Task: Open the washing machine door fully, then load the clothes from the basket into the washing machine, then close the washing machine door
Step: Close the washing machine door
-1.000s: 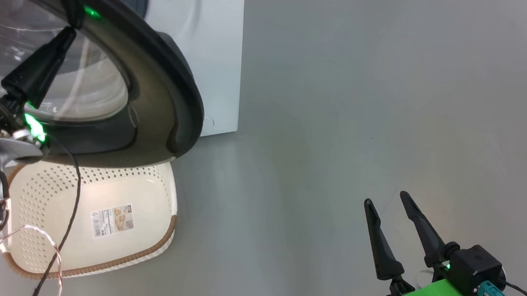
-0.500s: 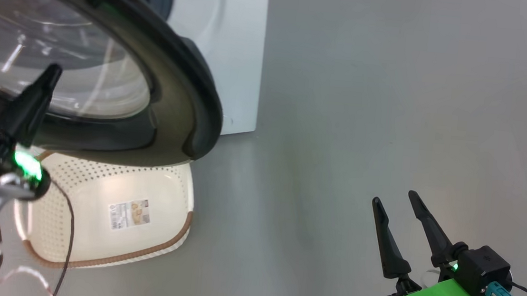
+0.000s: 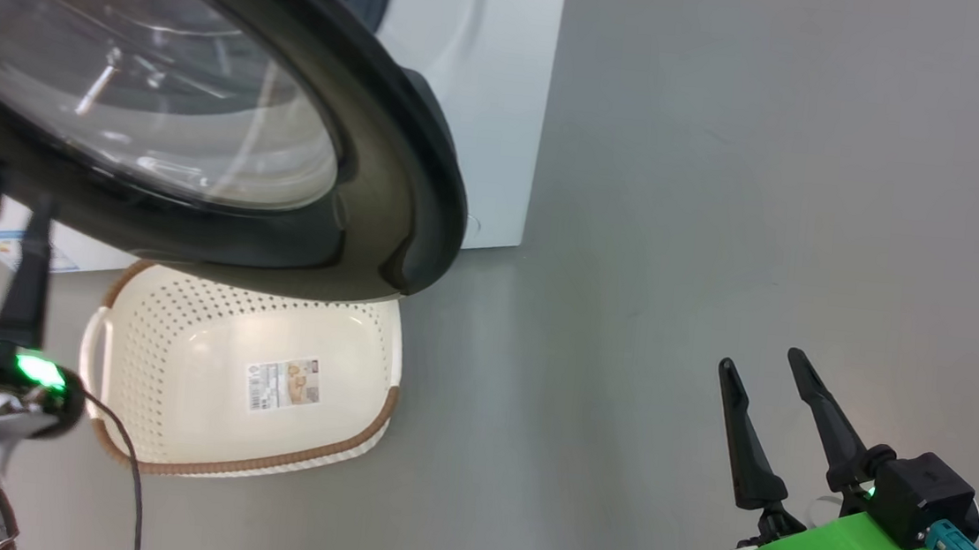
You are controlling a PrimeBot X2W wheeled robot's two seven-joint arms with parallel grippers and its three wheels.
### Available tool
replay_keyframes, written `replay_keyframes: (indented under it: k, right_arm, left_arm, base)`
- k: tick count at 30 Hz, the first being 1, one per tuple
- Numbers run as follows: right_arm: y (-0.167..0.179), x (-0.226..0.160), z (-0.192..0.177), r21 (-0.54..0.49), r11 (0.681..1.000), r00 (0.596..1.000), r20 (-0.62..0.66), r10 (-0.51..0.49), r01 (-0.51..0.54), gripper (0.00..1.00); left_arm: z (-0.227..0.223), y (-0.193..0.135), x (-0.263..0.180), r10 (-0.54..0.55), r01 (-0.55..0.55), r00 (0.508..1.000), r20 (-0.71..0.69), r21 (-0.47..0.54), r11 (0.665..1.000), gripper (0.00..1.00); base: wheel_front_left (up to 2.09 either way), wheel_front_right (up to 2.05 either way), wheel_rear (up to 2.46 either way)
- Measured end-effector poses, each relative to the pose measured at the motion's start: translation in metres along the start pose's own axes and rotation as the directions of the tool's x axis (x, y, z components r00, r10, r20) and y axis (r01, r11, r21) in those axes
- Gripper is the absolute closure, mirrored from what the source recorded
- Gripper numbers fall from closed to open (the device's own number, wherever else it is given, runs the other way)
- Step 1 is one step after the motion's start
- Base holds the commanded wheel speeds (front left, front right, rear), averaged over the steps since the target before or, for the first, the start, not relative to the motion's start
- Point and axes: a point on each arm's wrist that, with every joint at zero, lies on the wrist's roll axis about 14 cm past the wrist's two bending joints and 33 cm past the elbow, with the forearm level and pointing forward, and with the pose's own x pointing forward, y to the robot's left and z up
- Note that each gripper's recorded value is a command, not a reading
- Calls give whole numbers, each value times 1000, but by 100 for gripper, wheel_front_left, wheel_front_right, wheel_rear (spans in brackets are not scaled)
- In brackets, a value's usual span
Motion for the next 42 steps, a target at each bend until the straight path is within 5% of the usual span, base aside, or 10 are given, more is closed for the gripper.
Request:
replay_keyframes:
  k: [8, 12, 16, 19, 24, 28, 34, 37, 42]
  right_arm:
    - [6, 4, 5, -6, 1000, 1000, 9, 18, -18, 0]
    - [8, 4, 10, -7, 1000, 999, 23, 26, -26, 0]
    - [11, 3, 15, -8, 999, 999, 28, 33, -33, 0]
    - [13, 0, 17, -15, 999, 999, 29, 38, -38, 0]
    - [19, -5, 20, -20, 998, 998, 27, 54, -53, 0]
    - [22, -12, 22, -26, 998, 998, 18, 60, -60, 0]
    - [25, -21, 22, -35, 997, 998, 4, 66, -66, 0]
    - [25, -26, 23, -37, 997, 998, 1, 65, -65, 0]
    - [24, -30, 25, -39, 997, 998, 1, 60, -60, 0]
  left_arm:
    - [24, -32, -15, -55, 14, 976, 209, 192, 981, 0]
    - [23, -32, -29, -35, -82, 955, 295, 377, 922, 0]
    - [19, -25, -49, -26, -221, 933, 359, 627, 747, 0]
    - [14, -17, -66, -16, -294, 932, 363, 781, 552, 0]
    - [1, -1, -86, 47, -354, 934, 355, 895, 271, 0]
    - [-6, 12, -103, 104, -369, 928, 359, 924, 104, 0]
    - [-11, 21, -125, 140, -387, 913, 384, 922, -9, 0]
    - [-13, 23, -130, 149, -387, 910, 388, 922, -37, 0]
    - [-15, 23, -132, 150, -395, 906, 396, 918, -39, 0]
  base:
    - [0, 0, 0]
    - [0, 0, 0]
    - [0, 0, 0]
    - [0, 0, 0]
    - [0, 0, 0]
    - [0, 0, 0]
    - [0, 0, 0]
    - [0, 0, 0]
    - [0, 0, 0]
